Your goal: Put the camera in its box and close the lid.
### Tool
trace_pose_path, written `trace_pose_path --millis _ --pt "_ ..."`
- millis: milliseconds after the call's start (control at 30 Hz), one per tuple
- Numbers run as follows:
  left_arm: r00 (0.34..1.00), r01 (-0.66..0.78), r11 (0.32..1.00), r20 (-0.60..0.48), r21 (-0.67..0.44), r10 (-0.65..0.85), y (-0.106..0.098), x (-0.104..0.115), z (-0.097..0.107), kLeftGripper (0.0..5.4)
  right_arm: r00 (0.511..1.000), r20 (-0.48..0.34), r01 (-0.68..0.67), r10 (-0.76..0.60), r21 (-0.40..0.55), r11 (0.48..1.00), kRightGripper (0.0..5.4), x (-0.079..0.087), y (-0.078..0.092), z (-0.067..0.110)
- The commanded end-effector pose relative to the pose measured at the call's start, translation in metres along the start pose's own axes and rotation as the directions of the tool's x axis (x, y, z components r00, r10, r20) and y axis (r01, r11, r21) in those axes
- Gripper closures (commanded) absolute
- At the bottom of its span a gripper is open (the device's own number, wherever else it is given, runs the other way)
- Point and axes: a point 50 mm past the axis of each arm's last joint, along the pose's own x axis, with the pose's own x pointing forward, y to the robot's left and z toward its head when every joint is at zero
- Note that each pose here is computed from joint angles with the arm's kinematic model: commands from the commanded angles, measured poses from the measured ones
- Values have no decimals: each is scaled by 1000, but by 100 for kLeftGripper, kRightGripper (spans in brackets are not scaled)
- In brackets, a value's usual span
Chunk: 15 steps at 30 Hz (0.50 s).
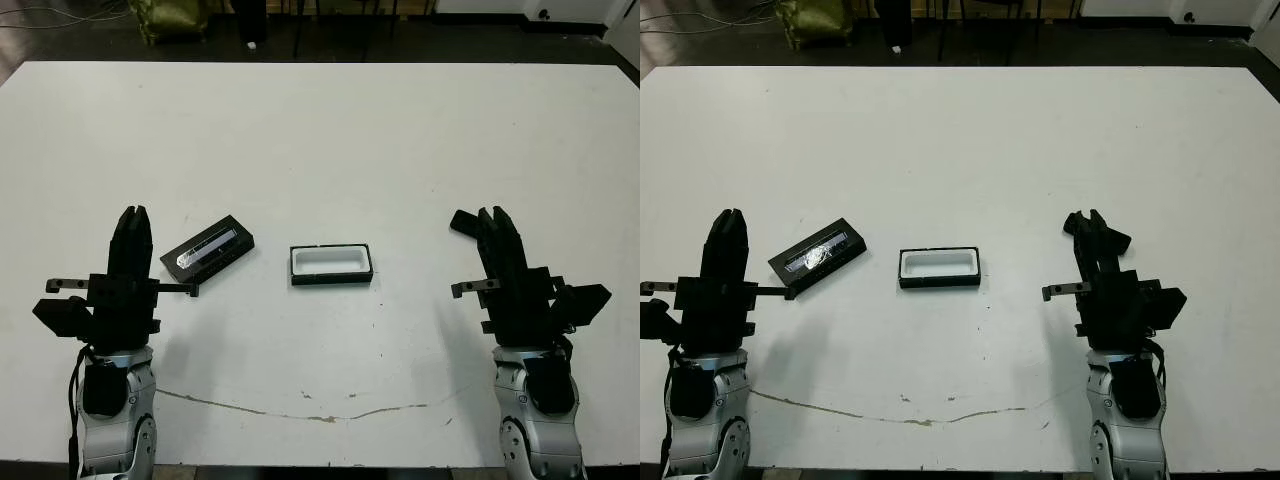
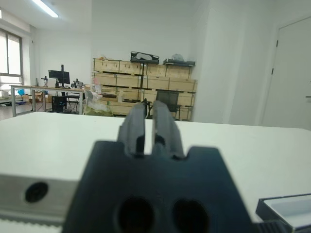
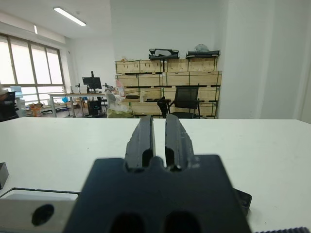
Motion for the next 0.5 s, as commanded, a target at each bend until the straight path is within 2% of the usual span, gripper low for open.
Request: trace_pose_path --millis 33,300,500 --pt "1000 -1 1000 -27 5 1 2 -4 -3 539 999 -33 12 -12 -1 1000 540 -2 -2 -3" --pt "999 2 1000 -32 -9 -2 2 -4 -4 539 999 -45 14 -15 -25 1000 540 -3 -1 -4" --pt "1000 -1 1000 -30 5 1 3 -4 -3 539 999 -37 2 -2 8 1000 540 -2 -2 -6"
